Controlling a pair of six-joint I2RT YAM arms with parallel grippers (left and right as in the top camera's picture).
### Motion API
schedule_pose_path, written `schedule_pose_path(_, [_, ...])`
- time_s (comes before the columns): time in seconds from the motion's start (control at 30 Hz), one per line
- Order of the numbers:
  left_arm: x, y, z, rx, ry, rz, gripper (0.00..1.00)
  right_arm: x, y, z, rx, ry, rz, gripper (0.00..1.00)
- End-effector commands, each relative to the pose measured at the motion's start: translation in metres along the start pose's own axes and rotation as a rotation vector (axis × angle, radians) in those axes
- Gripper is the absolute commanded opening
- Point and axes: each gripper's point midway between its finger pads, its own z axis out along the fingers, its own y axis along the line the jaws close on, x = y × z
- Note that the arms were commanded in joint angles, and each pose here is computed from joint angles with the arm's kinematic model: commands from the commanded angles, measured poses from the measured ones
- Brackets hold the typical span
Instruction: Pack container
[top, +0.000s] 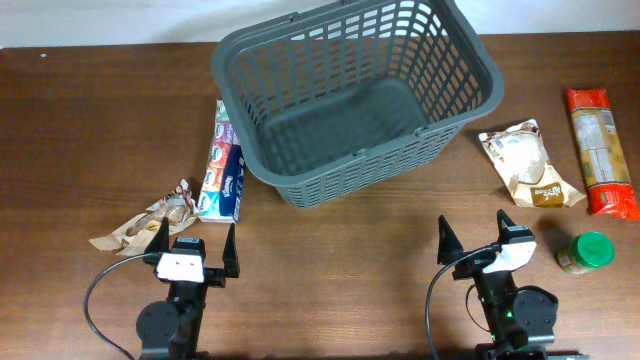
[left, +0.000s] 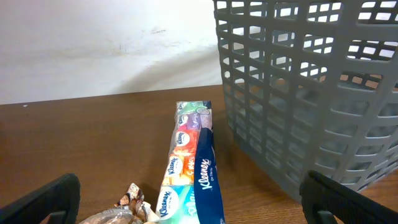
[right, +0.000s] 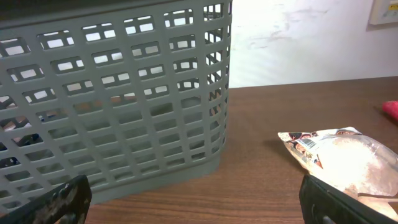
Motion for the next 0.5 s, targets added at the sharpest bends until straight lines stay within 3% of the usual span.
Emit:
schedule_pose_path(0.0, [0.0016,0.0034,-0.0002,-0.017,0.001,0.004,0.99,0.0020,-0.0005,-0.0002,0.006,0.002,-0.003,0.99])
schedule_pose_path(0.47, [0.0016,0.0034,-0.0002,-0.017,0.001,0.004,0.99,0.0020,-0.0005,-0.0002,0.006,0.002,-0.003,0.99])
